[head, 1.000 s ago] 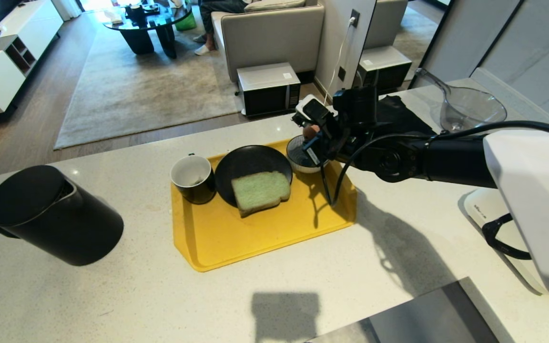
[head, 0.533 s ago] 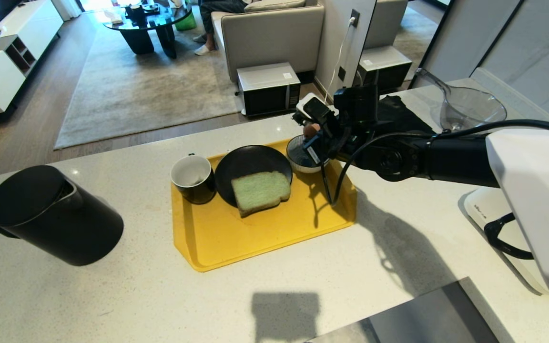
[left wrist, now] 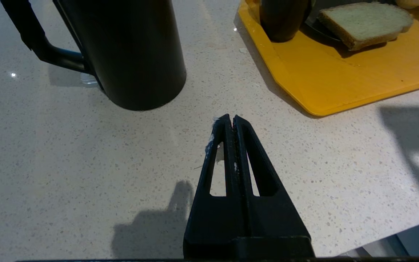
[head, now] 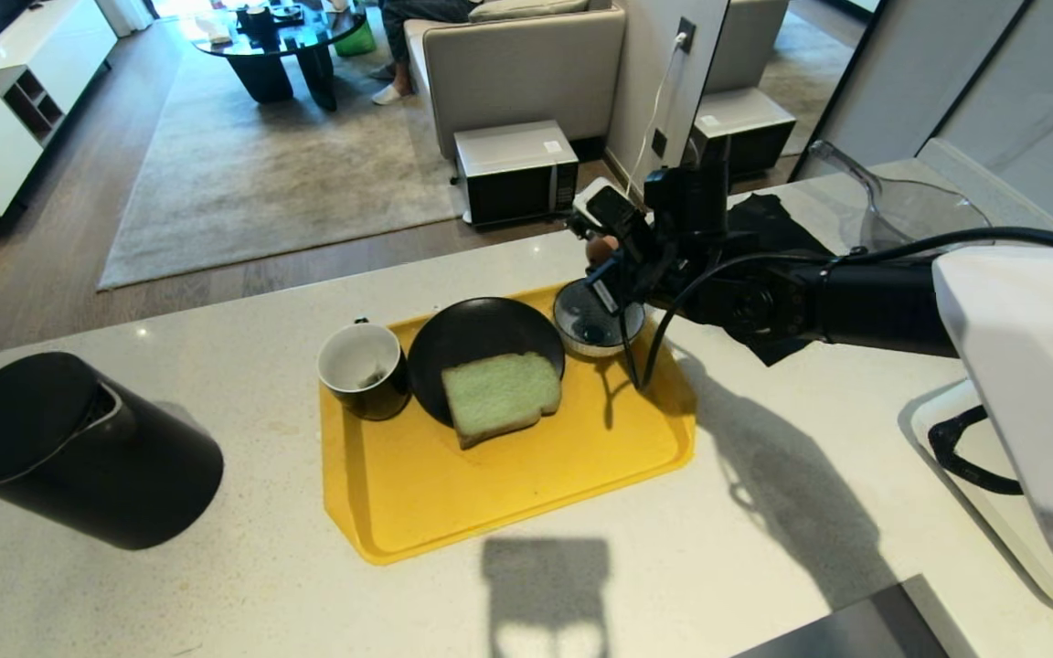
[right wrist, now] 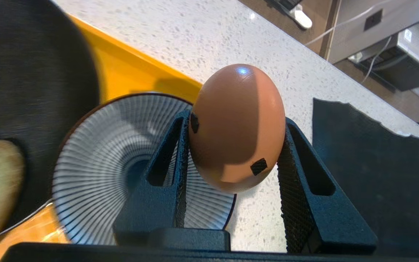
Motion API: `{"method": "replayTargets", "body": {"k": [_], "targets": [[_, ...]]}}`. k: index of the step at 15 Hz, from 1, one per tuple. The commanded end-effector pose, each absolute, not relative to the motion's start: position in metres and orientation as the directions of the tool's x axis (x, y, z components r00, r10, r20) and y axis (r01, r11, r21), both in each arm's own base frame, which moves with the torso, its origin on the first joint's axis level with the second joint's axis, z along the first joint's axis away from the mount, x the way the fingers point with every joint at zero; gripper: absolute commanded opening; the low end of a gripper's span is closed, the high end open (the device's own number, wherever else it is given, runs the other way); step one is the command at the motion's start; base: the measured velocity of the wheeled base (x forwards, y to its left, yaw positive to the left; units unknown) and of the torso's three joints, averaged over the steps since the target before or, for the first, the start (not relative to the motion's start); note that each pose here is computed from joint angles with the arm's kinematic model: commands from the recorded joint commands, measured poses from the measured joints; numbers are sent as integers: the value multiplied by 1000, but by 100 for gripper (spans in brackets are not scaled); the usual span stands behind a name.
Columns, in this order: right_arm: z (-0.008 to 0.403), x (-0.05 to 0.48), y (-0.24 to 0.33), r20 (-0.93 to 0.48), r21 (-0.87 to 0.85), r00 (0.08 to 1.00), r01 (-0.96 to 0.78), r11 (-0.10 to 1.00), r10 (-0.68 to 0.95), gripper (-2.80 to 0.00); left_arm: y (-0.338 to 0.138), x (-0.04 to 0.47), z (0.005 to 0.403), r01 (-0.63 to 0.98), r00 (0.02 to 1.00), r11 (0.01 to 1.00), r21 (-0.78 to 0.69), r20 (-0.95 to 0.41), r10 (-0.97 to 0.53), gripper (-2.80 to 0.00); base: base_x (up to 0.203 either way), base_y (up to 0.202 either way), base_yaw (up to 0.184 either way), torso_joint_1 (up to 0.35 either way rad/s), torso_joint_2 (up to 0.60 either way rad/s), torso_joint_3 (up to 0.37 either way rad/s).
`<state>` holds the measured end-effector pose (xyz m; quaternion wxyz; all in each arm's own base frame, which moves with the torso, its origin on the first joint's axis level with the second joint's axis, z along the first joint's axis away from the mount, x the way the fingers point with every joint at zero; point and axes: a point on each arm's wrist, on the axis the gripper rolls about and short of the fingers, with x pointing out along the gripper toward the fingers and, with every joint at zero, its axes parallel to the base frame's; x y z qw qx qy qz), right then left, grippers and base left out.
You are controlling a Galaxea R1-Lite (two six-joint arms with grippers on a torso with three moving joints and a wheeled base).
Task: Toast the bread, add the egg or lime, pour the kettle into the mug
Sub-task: Put the egg in the bowl
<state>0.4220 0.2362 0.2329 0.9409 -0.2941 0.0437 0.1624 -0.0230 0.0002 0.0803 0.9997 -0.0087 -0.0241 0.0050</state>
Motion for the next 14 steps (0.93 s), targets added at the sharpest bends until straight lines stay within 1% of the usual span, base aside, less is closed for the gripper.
{"method": "replayTargets", "body": {"k": [1, 6, 14], "targets": [[234, 421, 237, -174, -541, 944, -330, 774, 281, -280, 0, -22, 76, -10, 999, 1000, -19, 34, 11, -280, 0, 0, 0, 0, 0, 0], [236, 421, 235, -172, -529, 945, -327, 783, 278, -280, 0, -22, 76, -10, 999, 1000, -22, 34, 11, -280, 0, 0, 0, 0, 0, 0], [225, 426, 232, -203, -533, 944, -330, 779, 260, -280, 0, -22, 76, -10, 999, 1000, -16, 35, 11, -280, 0, 0, 0, 0, 0, 0]]}}
